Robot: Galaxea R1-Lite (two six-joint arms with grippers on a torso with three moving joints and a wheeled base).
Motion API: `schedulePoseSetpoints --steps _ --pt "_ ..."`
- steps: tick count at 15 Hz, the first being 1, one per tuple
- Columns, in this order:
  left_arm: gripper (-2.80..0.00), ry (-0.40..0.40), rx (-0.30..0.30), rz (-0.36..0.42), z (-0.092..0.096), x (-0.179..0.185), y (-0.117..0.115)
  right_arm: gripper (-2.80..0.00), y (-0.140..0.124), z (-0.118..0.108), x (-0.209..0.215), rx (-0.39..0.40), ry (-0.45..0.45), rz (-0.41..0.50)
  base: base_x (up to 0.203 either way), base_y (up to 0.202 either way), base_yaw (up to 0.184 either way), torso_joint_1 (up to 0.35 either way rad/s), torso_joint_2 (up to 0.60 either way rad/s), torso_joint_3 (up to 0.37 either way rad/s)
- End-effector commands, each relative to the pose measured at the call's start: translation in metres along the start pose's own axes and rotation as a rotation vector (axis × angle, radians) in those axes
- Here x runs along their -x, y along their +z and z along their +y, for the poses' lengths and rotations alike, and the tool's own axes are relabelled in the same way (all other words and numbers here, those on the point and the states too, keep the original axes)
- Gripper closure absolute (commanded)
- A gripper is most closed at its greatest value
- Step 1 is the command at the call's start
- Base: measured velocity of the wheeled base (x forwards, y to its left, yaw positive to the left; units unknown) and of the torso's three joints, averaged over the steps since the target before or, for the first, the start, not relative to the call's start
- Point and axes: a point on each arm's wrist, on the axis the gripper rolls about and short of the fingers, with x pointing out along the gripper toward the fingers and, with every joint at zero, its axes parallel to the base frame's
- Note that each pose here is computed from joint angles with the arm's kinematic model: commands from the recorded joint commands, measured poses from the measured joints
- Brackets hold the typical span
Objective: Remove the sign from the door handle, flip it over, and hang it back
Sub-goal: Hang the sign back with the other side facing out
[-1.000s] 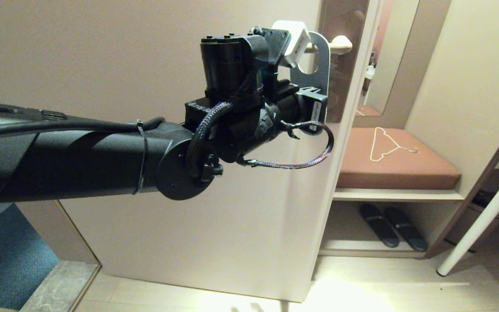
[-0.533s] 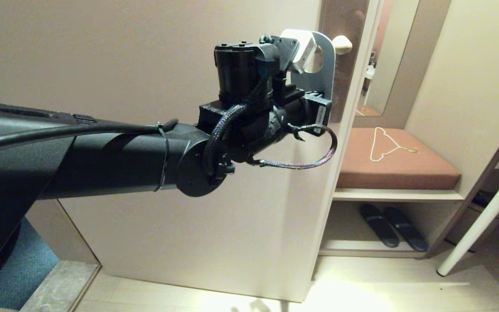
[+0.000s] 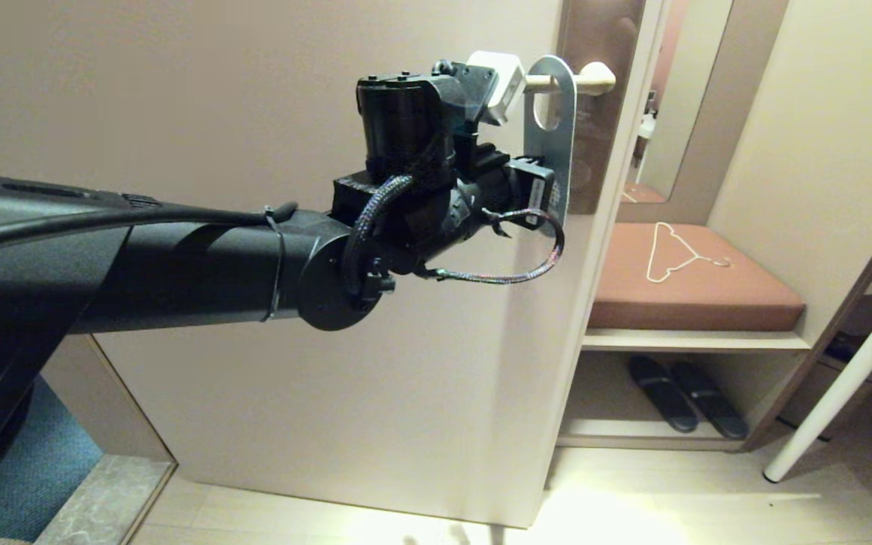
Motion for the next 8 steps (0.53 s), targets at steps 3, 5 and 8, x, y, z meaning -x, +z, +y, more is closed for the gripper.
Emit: schedulePoseSetpoints --steps 3,5,8 --pt "0.00 0.031 -0.003 0.000 0.013 -0.001 -0.001 0.00 0.000 0.000 0.000 0.000 0.000 0.000 0.000 0.000 0.000 0.000 0.00 0.000" --pt "0.00 0.025 -0.004 -0.011 0.011 -0.002 0.001 0.00 0.000 0.000 0.000 0.000 0.002 0.000 0.000 0.000 0.000 0.000 0.00 0.000" --pt "0.00 -0.014 -0.001 -0.011 -0.005 -0.006 0.005 0.00 0.000 0.000 0.000 0.002 0.002 0.000 0.000 0.000 0.000 0.000 0.00 0.000"
